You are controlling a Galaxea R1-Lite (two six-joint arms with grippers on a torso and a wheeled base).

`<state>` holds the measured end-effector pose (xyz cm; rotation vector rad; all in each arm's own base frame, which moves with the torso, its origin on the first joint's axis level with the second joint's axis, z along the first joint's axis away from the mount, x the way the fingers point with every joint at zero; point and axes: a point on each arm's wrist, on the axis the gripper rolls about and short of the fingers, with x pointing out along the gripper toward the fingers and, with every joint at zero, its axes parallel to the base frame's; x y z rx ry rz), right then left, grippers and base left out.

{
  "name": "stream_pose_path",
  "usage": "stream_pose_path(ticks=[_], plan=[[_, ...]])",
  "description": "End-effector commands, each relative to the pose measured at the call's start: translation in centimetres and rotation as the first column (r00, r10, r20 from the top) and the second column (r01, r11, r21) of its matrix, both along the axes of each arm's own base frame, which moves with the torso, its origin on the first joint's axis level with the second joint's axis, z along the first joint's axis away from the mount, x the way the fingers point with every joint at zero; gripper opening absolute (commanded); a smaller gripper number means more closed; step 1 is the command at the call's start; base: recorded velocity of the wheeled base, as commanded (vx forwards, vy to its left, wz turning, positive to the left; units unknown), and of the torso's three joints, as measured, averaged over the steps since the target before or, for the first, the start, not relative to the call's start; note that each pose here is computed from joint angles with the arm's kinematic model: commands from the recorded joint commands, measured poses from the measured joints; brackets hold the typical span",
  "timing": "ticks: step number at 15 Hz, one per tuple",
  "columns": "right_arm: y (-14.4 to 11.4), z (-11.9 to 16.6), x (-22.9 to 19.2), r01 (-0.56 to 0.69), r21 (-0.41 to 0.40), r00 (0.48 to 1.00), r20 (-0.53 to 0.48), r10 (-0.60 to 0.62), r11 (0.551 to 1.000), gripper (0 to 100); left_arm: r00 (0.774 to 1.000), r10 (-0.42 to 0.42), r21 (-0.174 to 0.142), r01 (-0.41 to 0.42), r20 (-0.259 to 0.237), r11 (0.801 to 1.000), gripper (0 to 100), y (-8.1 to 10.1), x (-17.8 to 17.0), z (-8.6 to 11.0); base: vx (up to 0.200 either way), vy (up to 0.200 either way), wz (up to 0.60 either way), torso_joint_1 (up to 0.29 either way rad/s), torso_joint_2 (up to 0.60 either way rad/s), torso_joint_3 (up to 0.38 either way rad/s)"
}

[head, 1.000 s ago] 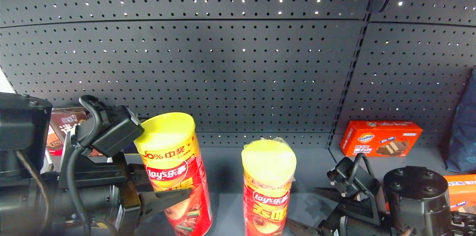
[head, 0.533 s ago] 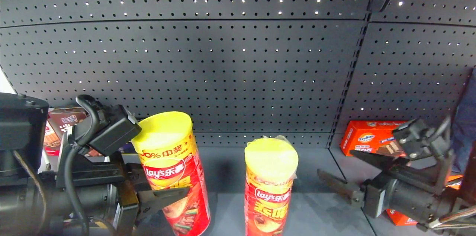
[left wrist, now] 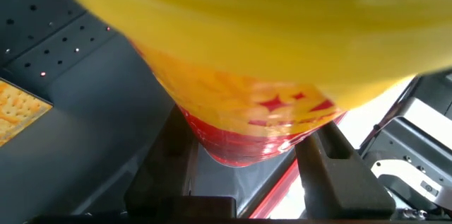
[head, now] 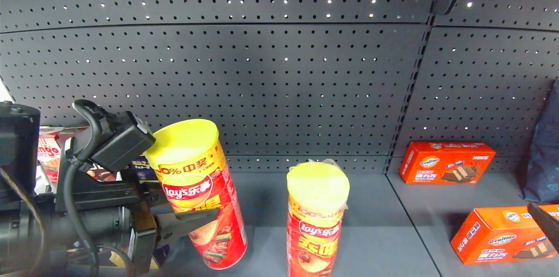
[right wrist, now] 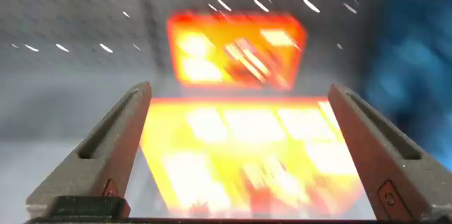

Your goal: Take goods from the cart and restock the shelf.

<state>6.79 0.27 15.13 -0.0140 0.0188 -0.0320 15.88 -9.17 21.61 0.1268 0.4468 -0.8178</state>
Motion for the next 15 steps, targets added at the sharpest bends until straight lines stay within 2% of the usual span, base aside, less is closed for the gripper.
stream_pose_path(ticks=[1, 2, 3, 5, 6, 7, 9, 10, 11, 13, 14, 15], plan=[[-0.6, -3.5, -6.1, 0.151, -0.001, 0.987, 0.058, -0.151, 0.988, 100, 1.000, 0.000, -0.001, 0.000, 0.006, 1.000, 0, 0.0, -0.1, 0.0, 0.000, 0.000, 0.00, 0.000, 0.00, 0.000], [-0.5, -4.1, -6.9, 0.158, 0.000, 0.985, 0.066, -0.157, 0.988, 100, 1.000, 0.000, -0.001, 0.000, 0.006, 1.000, 0, 0.1, -0.2, 0.0, 0.000, 0.000, 0.00, 0.000, 0.00, 0.000], [-0.5, -6.4, -8.5, 0.177, -0.003, 0.983, 0.038, -0.177, 0.984, 100, 1.000, 0.003, -0.004, -0.003, 0.022, 1.000, 0, 0.2, -0.4, 0.3, 0.000, 0.000, 0.00, 0.000, 0.00, 0.000], [-0.6, -6.1, -8.4, 0.213, -0.003, 0.976, 0.050, -0.213, 0.977, 100, 1.000, 0.016, -0.001, -0.016, 0.027, 1.000, 0, 0.4, -0.7, 0.4, 0.000, 0.000, 0.00, 0.000, 0.00, 0.000], [-0.6, -6.8, -8.4, 0.212, -0.051, 0.977, -0.025, -0.214, 0.976, 100, 0.999, 0.031, -0.003, -0.031, 0.044, 1.000, 0, 0.7, -1.1, 0.6, 0.000, 0.000, 0.00, 0.000, 0.00, 0.000], [-0.6, -6.8, -8.4, 0.211, -0.061, 0.977, -0.020, -0.212, 0.976, 100, 0.999, 0.034, -0.001, -0.034, 0.042, 0.999, 0, 0.8, -1.3, 0.5, 0.000, 0.000, 0.00, 0.000, 0.00, 0.000], [-0.4, -6.8, -8.4, 0.155, -0.064, 0.988, -0.017, -0.156, 0.986, 100, 0.998, 0.038, -0.005, -0.038, 0.054, 0.999, 0, 1.0, -1.6, 0.7, 0.000, 0.000, 0.00, 0.000, 0.00, 0.000], [-0.3, -6.8, -8.5, 0.003, -0.060, 1.000, -0.005, -0.004, 0.998, 100, 0.998, 0.037, -0.003, -0.036, 0.050, 0.999, 0, 1.0, -1.8, 0.5, 0.000, 0.000, 0.00, 0.000, 0.00, 0.000], [-0.4, -6.8, -8.5, -0.056, -0.061, 0.998, 0.006, 0.056, 0.997, 100, 0.998, 0.035, -0.002, -0.035, 0.048, 0.999, 0, 1.0, -1.9, 0.4, 0.000, 0.000, 0.00, 0.000, 0.00, 0.000], [-0.3, -6.9, -8.7, -0.035, -0.052, 0.999, 0.022, 0.036, 0.998, 100, 0.998, 0.037, -0.006, -0.037, 0.055, 0.999, 0, 1.0, -1.7, 0.6, 0.000, 0.000, 0.00, 0.000, 0.00, 0.000], [-0.3, -7.1, -9.0, -0.017, -0.036, 0.998, 0.062, 0.019, 0.999, 100, 0.998, 0.035, -0.007, -0.035, 0.057, 0.999, 0, 1.0, -1.6, 0.6, 0.000, 0.000, 0.00, 0.000, 0.00, 0.000], [-0.3, -7.3, -9.0, -0.005, -0.025, 0.999, 0.042, 0.007, 1.000, 100, 0.998, 0.033, -0.006, -0.033, 0.055, 0.999, 0, 0.9, -1.5, 0.6, 0.000, 0.000, 0.00, 0.000, 0.00, 0.000]])
